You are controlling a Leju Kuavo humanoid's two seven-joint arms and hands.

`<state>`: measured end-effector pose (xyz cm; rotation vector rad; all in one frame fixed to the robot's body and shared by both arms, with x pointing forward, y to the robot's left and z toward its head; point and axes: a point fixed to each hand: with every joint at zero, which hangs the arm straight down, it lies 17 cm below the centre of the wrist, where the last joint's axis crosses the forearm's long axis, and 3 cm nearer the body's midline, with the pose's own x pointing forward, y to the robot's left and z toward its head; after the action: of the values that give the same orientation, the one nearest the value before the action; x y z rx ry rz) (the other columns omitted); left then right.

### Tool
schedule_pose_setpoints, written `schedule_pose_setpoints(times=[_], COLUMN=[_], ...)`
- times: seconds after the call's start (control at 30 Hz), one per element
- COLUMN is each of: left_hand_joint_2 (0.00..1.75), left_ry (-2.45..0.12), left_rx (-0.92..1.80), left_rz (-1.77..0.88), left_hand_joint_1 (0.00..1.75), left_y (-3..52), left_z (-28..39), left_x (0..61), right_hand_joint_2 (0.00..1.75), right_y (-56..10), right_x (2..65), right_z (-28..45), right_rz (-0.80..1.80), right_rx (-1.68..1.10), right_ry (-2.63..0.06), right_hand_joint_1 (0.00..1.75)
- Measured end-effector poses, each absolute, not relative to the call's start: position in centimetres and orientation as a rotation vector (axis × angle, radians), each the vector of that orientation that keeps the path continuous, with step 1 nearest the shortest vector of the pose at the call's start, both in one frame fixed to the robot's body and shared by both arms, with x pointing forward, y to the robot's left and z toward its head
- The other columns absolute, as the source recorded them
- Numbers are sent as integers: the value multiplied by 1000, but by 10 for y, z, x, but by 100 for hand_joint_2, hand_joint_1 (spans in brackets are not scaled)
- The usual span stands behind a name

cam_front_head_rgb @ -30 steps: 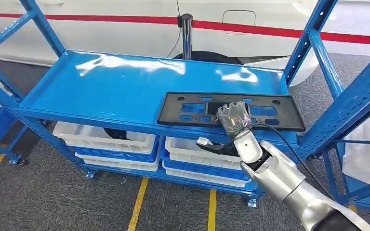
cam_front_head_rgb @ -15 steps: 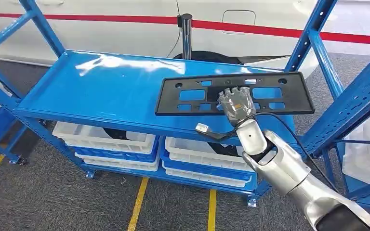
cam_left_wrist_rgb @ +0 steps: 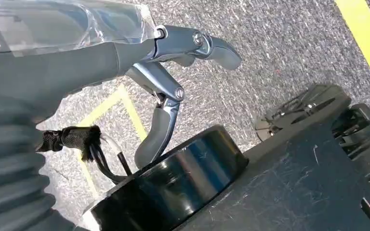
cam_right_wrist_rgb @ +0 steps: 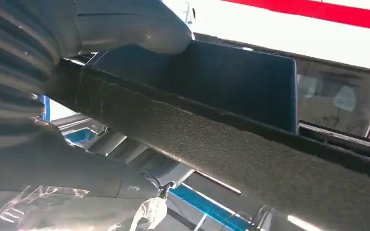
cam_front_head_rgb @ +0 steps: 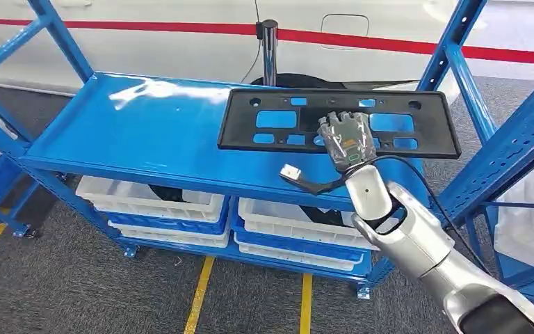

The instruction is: Take the parts from the cabinet and place them on the table.

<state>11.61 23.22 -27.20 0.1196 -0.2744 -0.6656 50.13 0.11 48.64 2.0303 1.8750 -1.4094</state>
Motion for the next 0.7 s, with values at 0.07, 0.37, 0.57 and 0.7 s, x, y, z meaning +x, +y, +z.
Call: schedule_pose_setpoints(times=[0.07, 0.37, 0.57, 0.7], left_hand_joint_2=[175, 175, 175, 175], left_ry=[-278, -263, -265, -265], left_rx=[117, 116, 115, 112], left_rz=[-670, -671, -672, -671], left_hand_joint_1=[0, 0, 0, 0], left_y=[232, 233, 231, 229], left_z=[-272, -272, -272, -272], left_x=[116, 115, 118, 117], right_hand_joint_2=[175, 175, 175, 175], right_y=[1, 3, 1, -3], right_x=[500, 498, 499, 503], right_z=[488, 478, 476, 463], right_rz=[-1403, -1416, -1421, -1456], right_rx=[2025, 1990, 1986, 1985], right_ry=[1885, 1941, 1965, 1971], right_hand_joint_1=[175, 175, 175, 175])
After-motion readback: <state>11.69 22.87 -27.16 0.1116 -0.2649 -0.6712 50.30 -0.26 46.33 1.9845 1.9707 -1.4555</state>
